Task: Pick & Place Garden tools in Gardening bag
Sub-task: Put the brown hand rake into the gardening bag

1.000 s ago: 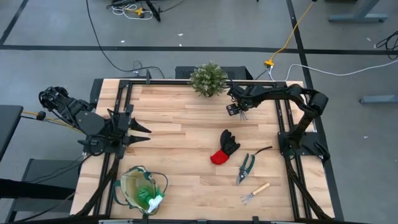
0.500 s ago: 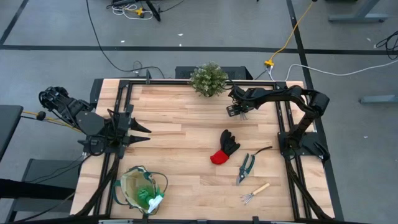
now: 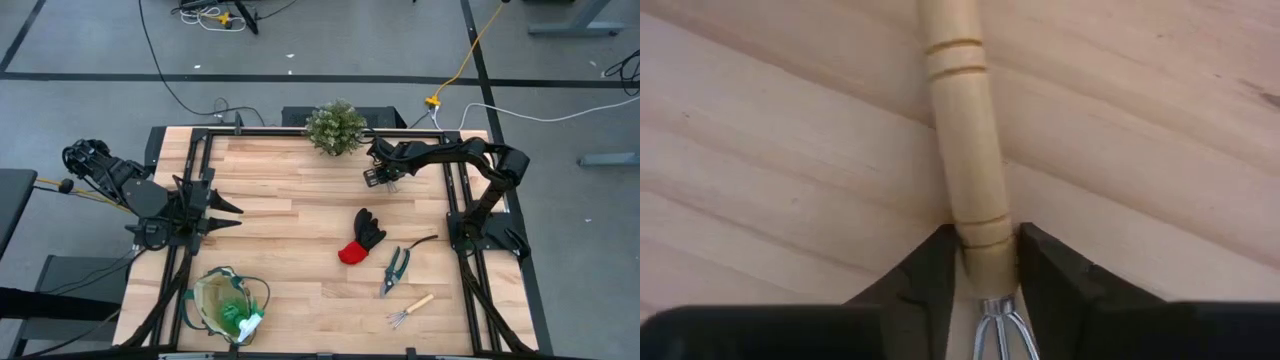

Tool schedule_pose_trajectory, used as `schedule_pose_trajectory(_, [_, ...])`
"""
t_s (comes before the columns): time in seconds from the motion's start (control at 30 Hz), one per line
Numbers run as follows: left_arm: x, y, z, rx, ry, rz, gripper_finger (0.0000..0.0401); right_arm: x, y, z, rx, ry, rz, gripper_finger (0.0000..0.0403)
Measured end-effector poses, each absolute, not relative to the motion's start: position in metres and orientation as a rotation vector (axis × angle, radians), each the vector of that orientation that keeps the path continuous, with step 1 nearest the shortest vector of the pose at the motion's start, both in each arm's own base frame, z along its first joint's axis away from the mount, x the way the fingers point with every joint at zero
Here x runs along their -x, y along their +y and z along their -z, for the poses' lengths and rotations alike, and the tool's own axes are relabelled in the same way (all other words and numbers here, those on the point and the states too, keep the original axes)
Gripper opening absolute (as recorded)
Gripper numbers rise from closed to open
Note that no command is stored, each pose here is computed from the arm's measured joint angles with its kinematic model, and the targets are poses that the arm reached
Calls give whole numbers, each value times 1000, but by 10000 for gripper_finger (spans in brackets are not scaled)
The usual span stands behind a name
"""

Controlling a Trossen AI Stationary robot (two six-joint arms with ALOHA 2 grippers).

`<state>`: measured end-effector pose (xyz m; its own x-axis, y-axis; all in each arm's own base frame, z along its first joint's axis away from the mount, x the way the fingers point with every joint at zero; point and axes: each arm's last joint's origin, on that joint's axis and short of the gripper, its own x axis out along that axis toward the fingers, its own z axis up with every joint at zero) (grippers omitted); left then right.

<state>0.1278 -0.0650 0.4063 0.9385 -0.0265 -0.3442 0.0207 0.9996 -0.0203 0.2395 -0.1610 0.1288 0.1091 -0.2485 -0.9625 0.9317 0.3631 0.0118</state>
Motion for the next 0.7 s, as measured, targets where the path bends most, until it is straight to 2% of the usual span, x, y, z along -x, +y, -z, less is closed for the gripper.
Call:
schedule_pose_trajectory(0.23, [-128,-65,-406,19,352,24,117,-239,-161,-129,-790,1120,1017,59])
schedule_pose_trajectory(0.5, [-128,-65,-406,24,351,23,117,-238,-159,-133,-784,1112,1009,55])
schedule_pose_trajectory(0.7, [-128,-65,-408,32,339,25,117,-231,-154,-153,-771,1080,1017,54])
